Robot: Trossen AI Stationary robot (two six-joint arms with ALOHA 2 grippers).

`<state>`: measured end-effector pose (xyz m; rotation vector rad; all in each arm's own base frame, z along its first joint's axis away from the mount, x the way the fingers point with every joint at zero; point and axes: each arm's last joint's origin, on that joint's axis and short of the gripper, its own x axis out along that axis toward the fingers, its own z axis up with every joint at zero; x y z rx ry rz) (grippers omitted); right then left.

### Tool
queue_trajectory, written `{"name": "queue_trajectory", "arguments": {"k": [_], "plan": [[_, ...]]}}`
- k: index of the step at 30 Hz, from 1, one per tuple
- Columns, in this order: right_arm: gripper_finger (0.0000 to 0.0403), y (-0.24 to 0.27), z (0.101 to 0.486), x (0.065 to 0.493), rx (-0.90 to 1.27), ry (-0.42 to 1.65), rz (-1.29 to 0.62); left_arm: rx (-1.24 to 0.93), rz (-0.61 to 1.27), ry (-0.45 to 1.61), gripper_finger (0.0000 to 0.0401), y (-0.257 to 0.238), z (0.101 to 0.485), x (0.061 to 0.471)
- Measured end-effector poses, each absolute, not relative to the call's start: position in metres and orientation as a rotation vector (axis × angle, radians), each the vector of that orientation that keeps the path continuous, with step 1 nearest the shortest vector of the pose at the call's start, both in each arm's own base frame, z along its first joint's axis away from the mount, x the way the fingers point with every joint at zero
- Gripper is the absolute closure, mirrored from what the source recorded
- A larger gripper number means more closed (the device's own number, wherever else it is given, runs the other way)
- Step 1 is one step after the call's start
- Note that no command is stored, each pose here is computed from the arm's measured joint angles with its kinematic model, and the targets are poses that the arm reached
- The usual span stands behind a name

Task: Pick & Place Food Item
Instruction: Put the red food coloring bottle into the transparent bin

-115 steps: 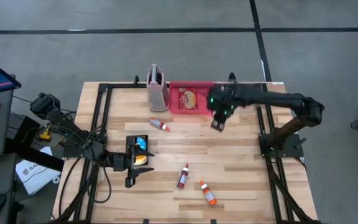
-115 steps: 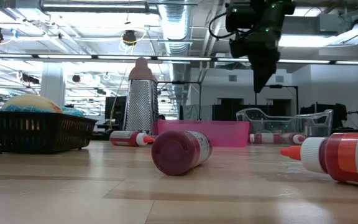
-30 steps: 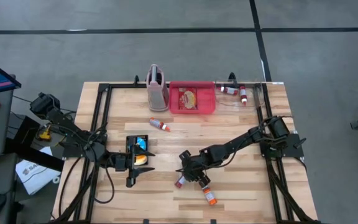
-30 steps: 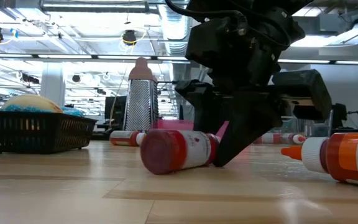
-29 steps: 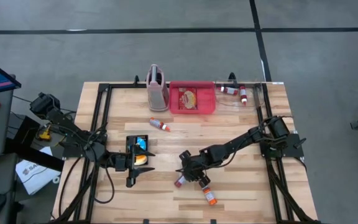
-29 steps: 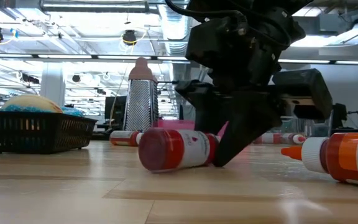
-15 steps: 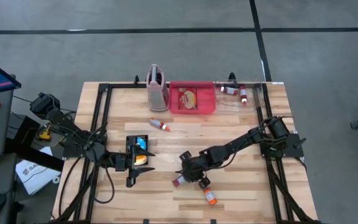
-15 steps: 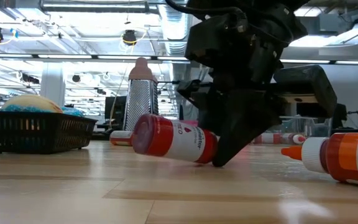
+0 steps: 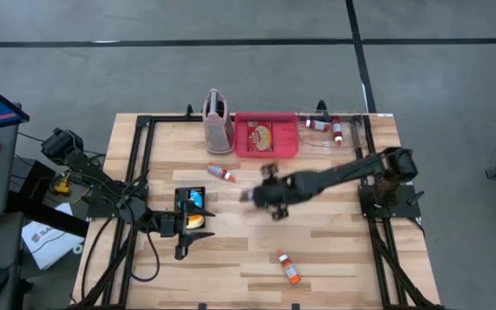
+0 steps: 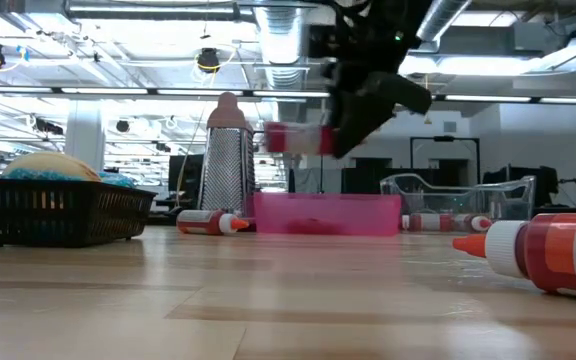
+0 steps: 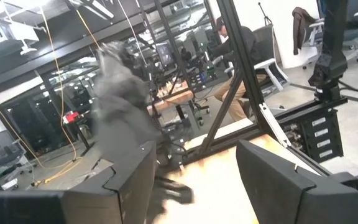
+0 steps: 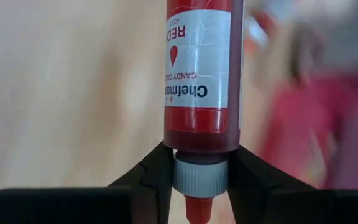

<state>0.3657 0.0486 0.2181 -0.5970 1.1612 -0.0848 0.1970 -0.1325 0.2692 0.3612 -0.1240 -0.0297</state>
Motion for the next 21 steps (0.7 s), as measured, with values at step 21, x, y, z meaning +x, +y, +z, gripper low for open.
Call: {"name": "queue_trajectory", "arguments": {"k": [21], "plan": [[0.0295, -0.123, 0.308, 0.228, 0.086, 1.304, -0.902, 0.359, -0.036, -0.115, 0.0183, -0.133, 0.268, 0.197]]}}
